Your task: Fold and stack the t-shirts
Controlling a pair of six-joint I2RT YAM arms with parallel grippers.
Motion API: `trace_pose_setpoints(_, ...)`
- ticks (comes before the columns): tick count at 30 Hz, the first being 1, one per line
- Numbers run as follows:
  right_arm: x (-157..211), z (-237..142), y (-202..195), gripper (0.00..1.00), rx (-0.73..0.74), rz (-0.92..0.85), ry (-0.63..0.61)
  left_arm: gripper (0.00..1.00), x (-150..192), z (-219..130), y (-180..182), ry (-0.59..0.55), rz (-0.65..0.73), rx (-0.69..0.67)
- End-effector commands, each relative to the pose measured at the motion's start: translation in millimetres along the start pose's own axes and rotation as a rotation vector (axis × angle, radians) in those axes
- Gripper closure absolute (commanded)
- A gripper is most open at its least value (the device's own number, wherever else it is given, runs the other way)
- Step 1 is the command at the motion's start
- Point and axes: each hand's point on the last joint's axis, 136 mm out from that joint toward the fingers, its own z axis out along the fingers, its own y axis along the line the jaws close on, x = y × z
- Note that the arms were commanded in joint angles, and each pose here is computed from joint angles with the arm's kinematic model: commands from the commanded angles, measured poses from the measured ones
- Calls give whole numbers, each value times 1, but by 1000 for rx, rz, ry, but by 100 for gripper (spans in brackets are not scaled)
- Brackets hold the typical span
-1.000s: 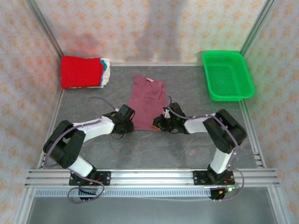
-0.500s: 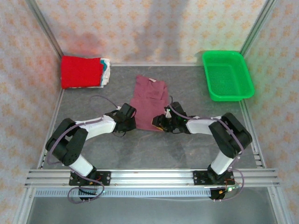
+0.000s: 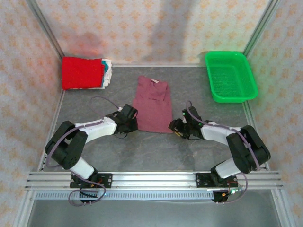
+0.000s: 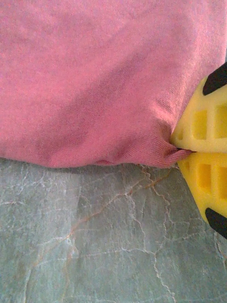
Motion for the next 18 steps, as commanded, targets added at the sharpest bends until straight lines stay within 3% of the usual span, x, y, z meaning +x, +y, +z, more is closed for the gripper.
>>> trace_pose_setpoints(1,3,-2,-8,49,30,3,-4,100,-1,-4,-3,-25,8,16)
trace_pose_setpoints(18,4,14,28,60,-44,-27,23,100,2,-5,-3,-28,0,31)
